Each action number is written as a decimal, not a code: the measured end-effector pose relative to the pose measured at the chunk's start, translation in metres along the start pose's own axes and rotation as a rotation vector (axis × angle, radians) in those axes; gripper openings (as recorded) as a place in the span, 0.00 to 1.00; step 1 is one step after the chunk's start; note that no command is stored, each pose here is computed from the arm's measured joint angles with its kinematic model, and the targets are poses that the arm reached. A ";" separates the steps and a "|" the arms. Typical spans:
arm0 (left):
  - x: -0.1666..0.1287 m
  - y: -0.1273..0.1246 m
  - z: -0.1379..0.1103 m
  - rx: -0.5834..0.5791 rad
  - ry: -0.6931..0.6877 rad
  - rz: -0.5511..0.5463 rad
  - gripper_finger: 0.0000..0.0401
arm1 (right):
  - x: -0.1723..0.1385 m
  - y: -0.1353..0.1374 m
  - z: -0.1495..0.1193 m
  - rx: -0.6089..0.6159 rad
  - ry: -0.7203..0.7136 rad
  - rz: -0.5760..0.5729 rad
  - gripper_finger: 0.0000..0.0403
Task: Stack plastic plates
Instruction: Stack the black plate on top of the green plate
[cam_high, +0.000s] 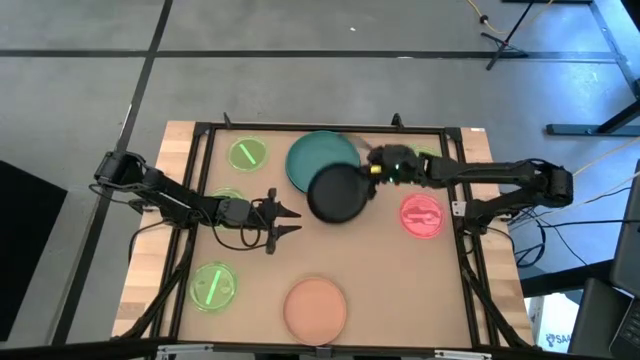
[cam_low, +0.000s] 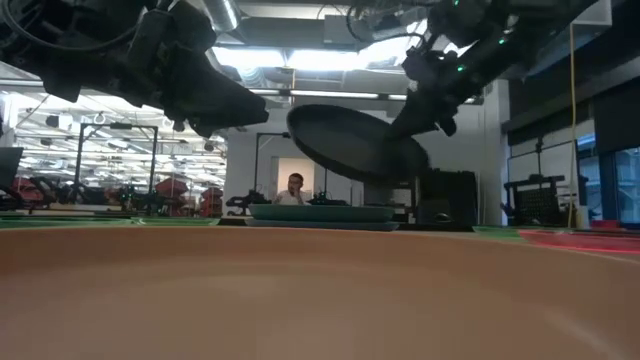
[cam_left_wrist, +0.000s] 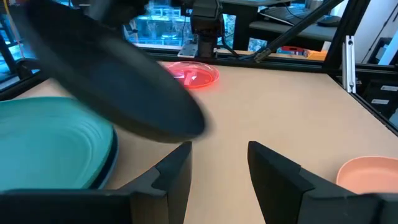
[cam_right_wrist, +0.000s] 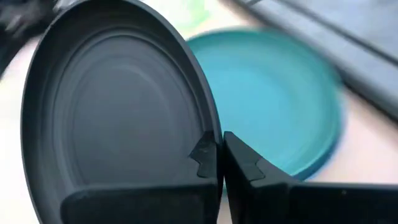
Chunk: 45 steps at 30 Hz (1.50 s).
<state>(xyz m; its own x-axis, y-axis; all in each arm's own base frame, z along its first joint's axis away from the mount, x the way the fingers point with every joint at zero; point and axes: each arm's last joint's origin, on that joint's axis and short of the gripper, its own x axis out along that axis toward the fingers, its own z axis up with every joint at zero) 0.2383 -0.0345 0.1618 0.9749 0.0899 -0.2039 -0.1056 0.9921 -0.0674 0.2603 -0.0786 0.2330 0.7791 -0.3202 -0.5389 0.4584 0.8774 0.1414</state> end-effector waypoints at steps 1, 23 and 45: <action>0.000 0.000 0.000 0.000 0.000 0.000 0.37 | 0.002 -0.006 0.003 0.017 -0.025 -0.015 0.00; 0.000 0.002 0.001 0.001 -0.008 0.031 0.37 | 0.093 -0.074 -0.016 0.160 -0.138 -0.103 0.00; 0.000 0.002 0.001 0.001 -0.008 0.029 0.37 | 0.111 -0.077 -0.034 0.178 -0.094 -0.102 0.28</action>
<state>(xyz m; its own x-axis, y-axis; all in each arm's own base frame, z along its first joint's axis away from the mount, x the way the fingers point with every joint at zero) 0.2386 -0.0322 0.1623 0.9729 0.1192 -0.1983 -0.1336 0.9892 -0.0608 0.2972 -0.1697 0.1339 0.7573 -0.4431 -0.4797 0.5987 0.7644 0.2392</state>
